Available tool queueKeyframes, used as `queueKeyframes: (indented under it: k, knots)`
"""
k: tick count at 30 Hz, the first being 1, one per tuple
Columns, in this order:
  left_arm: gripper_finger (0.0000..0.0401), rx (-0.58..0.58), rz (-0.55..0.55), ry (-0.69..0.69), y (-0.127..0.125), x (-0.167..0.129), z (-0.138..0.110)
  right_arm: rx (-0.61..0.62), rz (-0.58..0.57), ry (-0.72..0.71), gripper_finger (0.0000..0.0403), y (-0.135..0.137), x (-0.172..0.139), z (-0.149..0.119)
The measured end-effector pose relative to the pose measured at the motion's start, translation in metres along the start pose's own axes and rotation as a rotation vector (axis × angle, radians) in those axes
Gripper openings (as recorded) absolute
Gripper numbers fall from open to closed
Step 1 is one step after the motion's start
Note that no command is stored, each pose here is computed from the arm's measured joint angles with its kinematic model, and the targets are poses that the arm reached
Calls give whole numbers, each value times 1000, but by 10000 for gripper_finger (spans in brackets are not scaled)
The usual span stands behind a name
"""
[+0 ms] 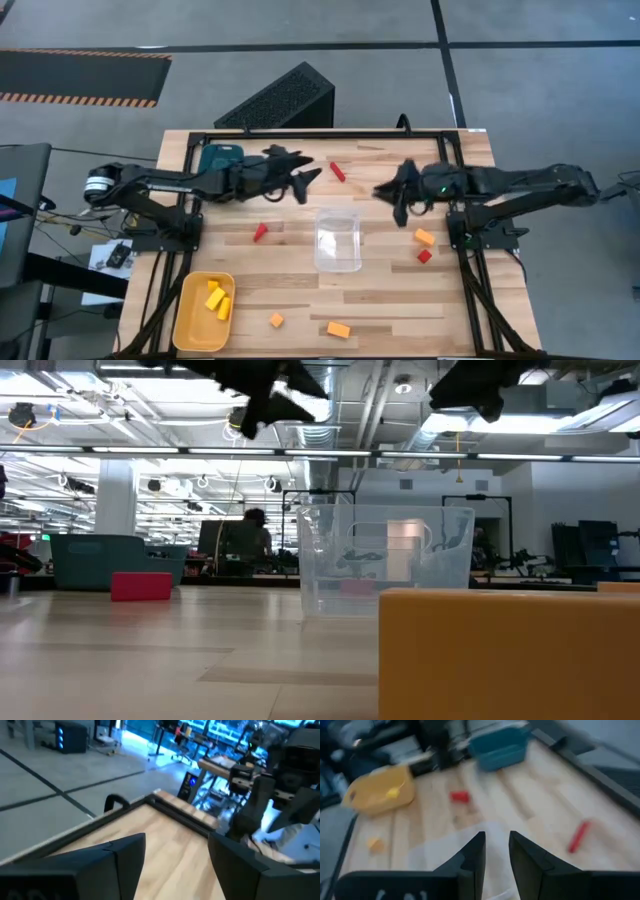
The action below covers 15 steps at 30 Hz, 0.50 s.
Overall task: Sort & place blocks by color
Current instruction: Put the top right orange block into the blue bin
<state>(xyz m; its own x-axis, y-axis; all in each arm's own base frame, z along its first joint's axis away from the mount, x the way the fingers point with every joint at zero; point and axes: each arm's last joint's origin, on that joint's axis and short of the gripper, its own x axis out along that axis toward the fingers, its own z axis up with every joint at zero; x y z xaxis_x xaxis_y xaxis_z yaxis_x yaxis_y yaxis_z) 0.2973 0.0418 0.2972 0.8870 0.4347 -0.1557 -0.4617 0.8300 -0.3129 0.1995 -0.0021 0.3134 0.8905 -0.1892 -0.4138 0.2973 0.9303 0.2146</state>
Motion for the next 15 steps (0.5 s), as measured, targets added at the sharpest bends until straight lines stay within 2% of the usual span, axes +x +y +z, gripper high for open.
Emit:
queueKeyframes:
  k: [4,7,10,15]
  knots:
    - [224,0,20,8,-15,16,6,40,-103,-29,109,-25,-22,6]
    - [236,14,20,44,-22,24,7,87,-199,59,115,-43,-31,-1]
    - [244,38,29,79,-24,29,10,128,-208,167,137,-51,-34,-10]
    - [248,93,26,121,-19,31,15,142,-187,272,191,-43,-25,-19]
